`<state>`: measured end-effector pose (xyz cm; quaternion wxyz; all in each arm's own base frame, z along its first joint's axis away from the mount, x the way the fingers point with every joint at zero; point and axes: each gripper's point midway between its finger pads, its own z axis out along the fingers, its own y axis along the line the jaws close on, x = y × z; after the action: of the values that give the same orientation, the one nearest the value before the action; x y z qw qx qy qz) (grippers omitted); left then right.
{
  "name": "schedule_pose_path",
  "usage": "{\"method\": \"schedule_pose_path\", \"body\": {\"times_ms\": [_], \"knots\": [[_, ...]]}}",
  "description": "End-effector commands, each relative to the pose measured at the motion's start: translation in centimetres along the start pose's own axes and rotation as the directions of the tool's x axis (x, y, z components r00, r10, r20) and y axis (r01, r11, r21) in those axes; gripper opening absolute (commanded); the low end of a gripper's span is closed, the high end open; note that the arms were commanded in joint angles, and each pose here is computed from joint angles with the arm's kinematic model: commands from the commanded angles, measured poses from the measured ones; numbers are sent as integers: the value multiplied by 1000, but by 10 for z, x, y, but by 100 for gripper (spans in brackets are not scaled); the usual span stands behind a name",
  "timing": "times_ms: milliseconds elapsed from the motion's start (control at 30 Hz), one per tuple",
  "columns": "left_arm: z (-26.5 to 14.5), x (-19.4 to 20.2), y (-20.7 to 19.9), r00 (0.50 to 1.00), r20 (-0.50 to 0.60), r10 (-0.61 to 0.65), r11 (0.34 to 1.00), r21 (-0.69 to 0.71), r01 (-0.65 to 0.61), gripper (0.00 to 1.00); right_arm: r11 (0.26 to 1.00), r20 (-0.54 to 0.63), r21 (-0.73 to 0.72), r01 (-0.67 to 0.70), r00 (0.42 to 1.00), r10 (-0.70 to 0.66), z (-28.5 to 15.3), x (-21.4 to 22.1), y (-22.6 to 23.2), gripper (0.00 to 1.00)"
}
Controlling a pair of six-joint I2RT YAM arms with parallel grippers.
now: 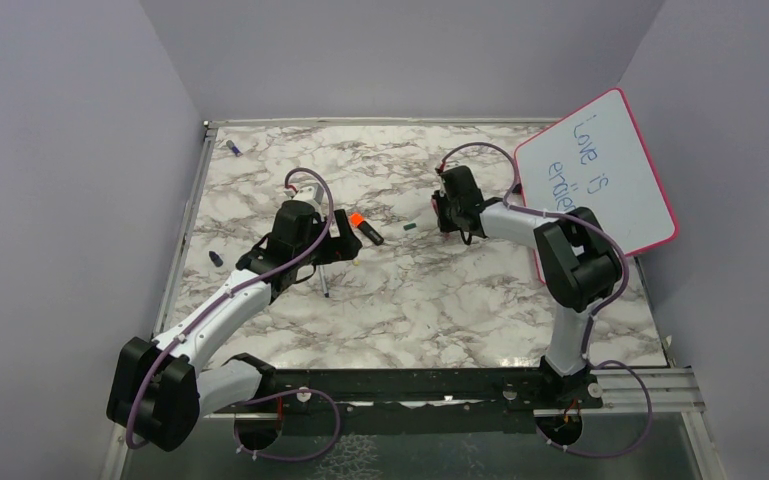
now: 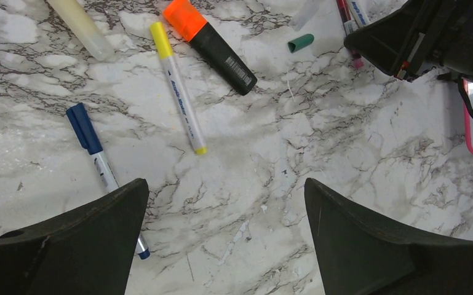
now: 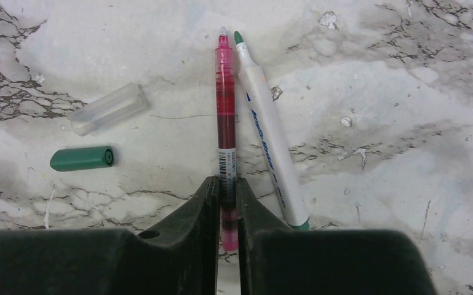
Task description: Insert the pens into the pen caps
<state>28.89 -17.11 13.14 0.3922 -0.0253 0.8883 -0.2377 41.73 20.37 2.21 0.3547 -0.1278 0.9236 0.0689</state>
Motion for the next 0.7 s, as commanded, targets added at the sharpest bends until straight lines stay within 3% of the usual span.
{"method": "schedule_pose_path", "body": {"times_ms": [0, 433, 667], "knots": [[-1, -10, -11, 1000, 25, 16, 999, 51, -18, 95, 999, -125, -6, 36, 992, -36, 9, 39, 5, 16], [-9, -11, -23, 999, 40, 17, 992, 124, -22, 94, 989, -1, -139, -47, 999, 47, -30, 8, 29, 4], [-20, -17, -54, 997, 58, -58, 958, 283, 40, 94, 960, 89, -257, -113, 986, 140, -75, -18, 47, 3]]}}
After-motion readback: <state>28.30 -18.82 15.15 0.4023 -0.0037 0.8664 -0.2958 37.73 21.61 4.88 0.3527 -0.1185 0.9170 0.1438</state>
